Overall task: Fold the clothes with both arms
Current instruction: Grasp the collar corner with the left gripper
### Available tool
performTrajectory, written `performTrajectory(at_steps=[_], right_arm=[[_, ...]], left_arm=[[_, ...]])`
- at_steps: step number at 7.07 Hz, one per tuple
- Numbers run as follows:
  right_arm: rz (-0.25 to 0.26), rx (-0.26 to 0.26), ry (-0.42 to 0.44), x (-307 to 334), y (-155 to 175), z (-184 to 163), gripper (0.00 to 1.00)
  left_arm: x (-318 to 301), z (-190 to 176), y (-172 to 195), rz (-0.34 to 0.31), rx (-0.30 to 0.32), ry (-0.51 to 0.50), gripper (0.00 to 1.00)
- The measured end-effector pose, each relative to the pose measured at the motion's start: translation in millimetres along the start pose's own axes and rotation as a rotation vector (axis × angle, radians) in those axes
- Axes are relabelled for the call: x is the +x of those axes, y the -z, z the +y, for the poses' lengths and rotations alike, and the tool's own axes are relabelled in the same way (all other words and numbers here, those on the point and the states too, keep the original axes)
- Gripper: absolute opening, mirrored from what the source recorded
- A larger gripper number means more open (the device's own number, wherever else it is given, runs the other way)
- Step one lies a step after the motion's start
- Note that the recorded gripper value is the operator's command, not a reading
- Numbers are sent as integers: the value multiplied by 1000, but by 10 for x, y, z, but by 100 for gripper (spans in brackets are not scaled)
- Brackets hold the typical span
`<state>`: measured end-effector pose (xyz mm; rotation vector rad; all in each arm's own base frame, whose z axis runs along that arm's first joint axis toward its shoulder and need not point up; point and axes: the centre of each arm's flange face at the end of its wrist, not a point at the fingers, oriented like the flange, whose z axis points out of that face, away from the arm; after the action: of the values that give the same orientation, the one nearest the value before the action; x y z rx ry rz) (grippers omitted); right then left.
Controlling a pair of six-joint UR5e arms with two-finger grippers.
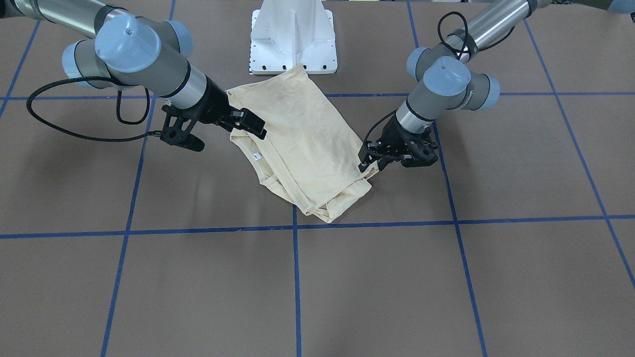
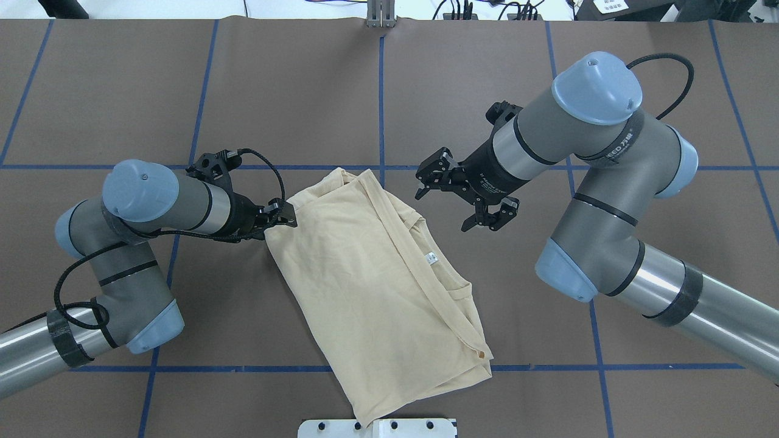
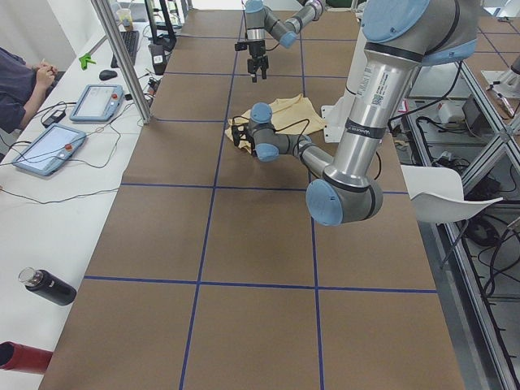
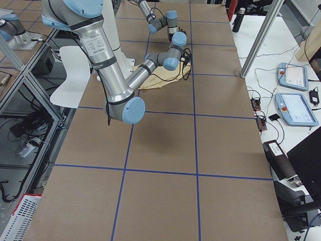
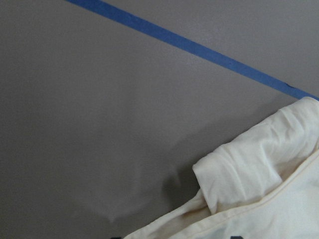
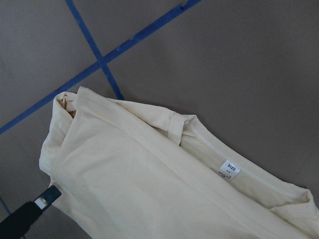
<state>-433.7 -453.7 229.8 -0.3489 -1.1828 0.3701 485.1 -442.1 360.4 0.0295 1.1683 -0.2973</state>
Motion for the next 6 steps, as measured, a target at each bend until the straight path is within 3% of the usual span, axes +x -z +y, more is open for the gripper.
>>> performTrajectory(at_steps=[2, 6], right_arm=[[3, 1, -2, 17, -9, -7, 100], [5, 2, -5, 32, -12, -21, 100]], left_arm=[[-1, 0, 0, 0, 0, 0, 0], [177, 5, -5, -20, -5, 10, 0]])
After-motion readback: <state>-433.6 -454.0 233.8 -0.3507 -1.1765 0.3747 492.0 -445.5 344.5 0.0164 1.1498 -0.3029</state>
